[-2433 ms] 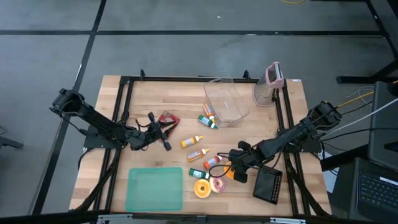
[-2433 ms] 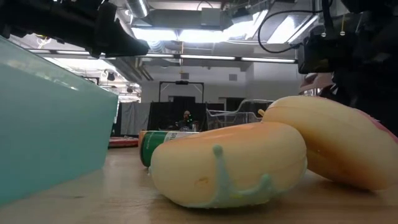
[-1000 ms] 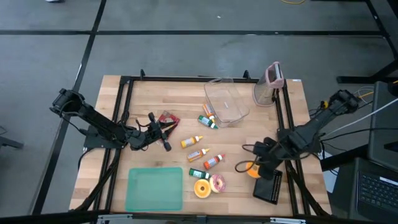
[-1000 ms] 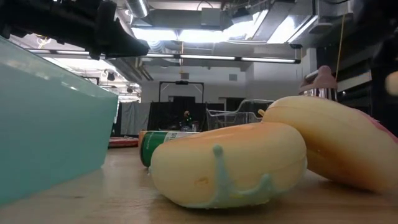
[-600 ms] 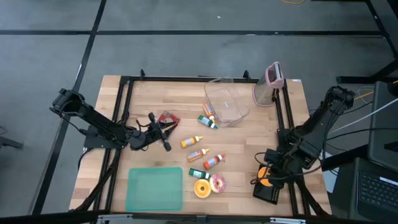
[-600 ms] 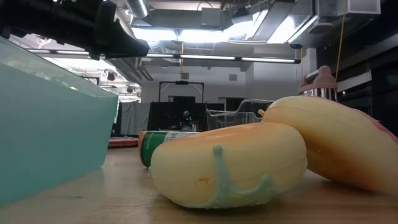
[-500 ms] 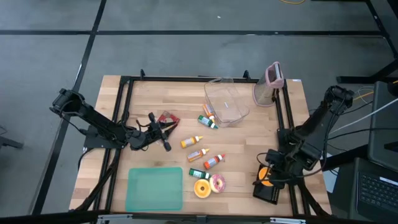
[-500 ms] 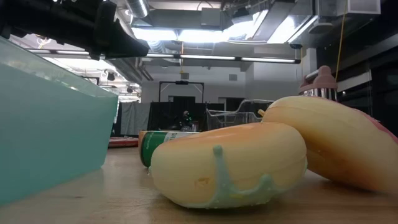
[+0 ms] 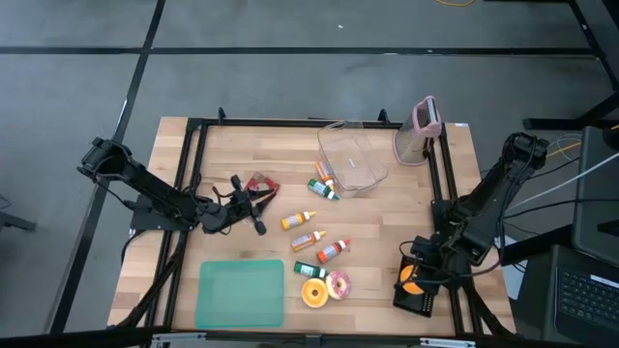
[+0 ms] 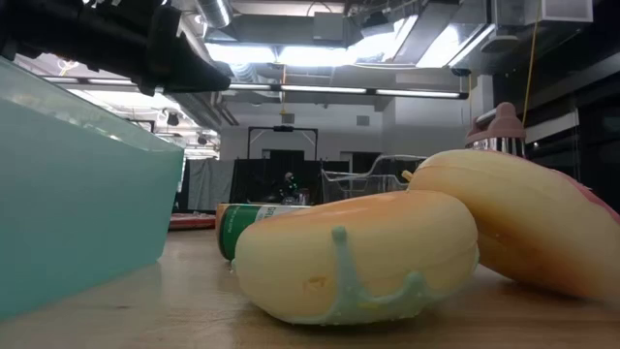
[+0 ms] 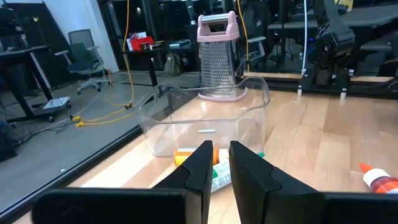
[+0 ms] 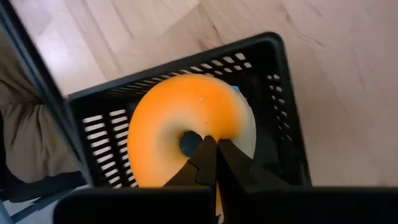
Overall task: Pick & Place Food Item
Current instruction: Put the orange donut into the black basket, then stack the pink donut on top of the orange donut in the black basket
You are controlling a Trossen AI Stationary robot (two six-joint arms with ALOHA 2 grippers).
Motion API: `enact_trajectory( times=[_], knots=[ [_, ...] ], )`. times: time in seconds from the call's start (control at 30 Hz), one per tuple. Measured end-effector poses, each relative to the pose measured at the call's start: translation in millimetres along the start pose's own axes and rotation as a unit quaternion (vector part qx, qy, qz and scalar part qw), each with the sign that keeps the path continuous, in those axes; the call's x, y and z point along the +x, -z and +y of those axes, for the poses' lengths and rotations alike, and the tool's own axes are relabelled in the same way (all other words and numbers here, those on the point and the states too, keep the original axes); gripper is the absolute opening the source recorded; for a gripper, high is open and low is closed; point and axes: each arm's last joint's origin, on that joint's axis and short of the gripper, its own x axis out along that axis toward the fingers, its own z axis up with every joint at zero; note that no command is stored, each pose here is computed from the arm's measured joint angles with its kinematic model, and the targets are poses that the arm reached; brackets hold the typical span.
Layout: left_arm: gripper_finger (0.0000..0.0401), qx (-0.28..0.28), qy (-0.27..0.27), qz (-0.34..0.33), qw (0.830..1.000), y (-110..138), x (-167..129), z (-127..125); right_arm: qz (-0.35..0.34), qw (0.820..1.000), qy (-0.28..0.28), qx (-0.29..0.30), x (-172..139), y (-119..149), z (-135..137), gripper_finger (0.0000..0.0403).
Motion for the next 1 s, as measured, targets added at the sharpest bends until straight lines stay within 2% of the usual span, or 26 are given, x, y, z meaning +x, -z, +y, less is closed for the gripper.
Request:
enact_trajectory(
  times=[0.3, 0.43, 0.57, 0.77, 0.87, 1.0],
  knots=[
    [0.0048, -0.004, 0.000, 0.000, 1.000, 0, 0, 0, 0.018, 1.000, 0.008, 0.002, 7, 2, -7, 0.0000],
    [0.0047, -0.005, 0.000, 0.000, 1.000, 0, 0, 0, -0.003, 1.000, 0.008, 0.010, 7, 1, -7, 0.0008],
    [0.0048, -0.005, 0.000, 0.000, 1.000, 0, 0, 0, -0.021, 1.000, 0.006, 0.011, 7, -1, -7, 0.0054],
    [0.0048, -0.006, 0.007, 0.000, 1.000, 0, 0, 0, -0.012, 1.000, -0.005, 0.014, 7, -1, -5, 0.0133],
    [0.0047, -0.009, 0.009, 0.000, 1.000, 0, 0, -1, -0.014, 1.000, -0.015, 0.013, 7, -1, -3, 0.0155],
    [0.0047, -0.009, 0.009, 0.000, 1.000, 0, 0, -1, -0.044, 0.998, -0.045, 0.001, 6, -3, 4, 0.0163]
  ],
)
